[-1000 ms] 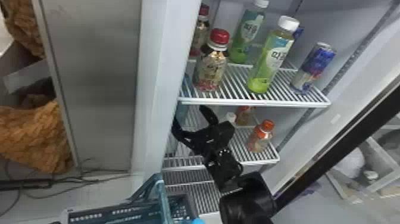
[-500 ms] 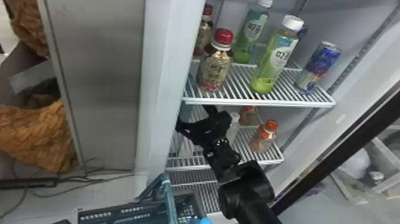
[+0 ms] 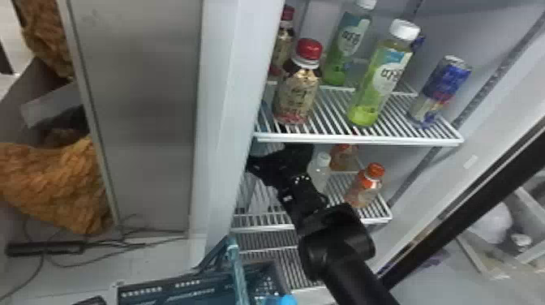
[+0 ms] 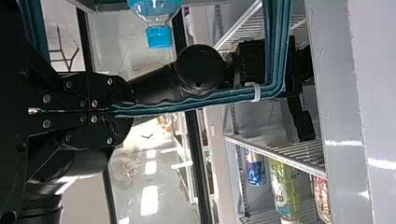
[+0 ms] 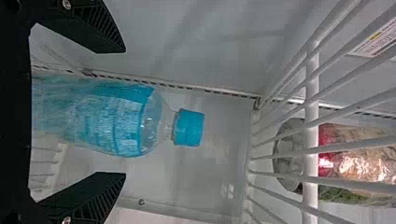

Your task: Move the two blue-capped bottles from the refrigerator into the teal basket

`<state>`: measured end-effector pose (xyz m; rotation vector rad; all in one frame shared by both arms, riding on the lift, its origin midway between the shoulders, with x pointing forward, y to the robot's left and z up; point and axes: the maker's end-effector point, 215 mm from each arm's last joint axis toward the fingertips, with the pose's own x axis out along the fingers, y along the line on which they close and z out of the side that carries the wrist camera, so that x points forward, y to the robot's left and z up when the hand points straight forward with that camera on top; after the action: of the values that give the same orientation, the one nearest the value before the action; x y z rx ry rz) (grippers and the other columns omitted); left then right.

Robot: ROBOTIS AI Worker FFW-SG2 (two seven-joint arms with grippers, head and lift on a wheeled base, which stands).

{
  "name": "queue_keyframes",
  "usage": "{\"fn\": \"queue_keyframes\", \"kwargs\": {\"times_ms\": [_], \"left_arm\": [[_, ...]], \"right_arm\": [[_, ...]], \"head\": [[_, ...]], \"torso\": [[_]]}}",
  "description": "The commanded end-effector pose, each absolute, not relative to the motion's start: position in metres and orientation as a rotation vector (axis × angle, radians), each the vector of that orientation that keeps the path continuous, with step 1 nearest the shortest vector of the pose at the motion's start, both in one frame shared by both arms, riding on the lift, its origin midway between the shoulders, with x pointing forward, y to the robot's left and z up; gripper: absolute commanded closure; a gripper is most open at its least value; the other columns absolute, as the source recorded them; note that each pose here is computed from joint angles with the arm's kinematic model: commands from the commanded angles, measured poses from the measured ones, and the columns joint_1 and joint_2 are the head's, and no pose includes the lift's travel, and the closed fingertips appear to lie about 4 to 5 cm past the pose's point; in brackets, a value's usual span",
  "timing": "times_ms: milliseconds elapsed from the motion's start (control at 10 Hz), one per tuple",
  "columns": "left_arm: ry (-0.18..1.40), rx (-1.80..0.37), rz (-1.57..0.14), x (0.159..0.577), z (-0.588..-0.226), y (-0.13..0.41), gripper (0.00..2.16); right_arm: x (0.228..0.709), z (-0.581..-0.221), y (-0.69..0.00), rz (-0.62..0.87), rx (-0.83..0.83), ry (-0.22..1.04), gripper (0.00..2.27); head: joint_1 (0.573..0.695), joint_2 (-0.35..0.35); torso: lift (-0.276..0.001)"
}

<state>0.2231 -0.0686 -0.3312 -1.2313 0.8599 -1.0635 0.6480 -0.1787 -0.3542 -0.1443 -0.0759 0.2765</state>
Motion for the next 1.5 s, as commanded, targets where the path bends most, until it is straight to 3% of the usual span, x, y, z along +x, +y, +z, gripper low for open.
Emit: {"fn": "queue_keyframes", "kwargs": {"times_ms": [0, 200, 600, 1400], "left_arm": [[0.860, -1.231, -1.064, 0.223, -0.331, -0.069, 1.16], [0.863, -1.233, -1.063, 0.223, -0.332, -0.069, 1.16], [0.862, -1.234, -1.064, 0.223, -0.332, -0.069, 1.16], [0.860, -1.249, -1.054, 0.223, -0.333, -0.066, 1.16]], "right_arm": [[0.653, -0.351, -0.173, 0.284, -0.149, -0.068, 0.06], [0.658, -0.354, -0.173, 0.281, -0.156, -0.048, 0.10], [0.660, -0.364, -0.177, 0.274, -0.152, -0.016, 0.56], [0.633, -0.346, -0.172, 0.291, -0.122, -0.095, 0.59]], "head": [[0.695, -0.312], [0.695, -0.302], [0.695, -0.302], [0.695, -0.305]], "torso": [[-0.163], [-0.163], [-0.163], [-0.163]]}}
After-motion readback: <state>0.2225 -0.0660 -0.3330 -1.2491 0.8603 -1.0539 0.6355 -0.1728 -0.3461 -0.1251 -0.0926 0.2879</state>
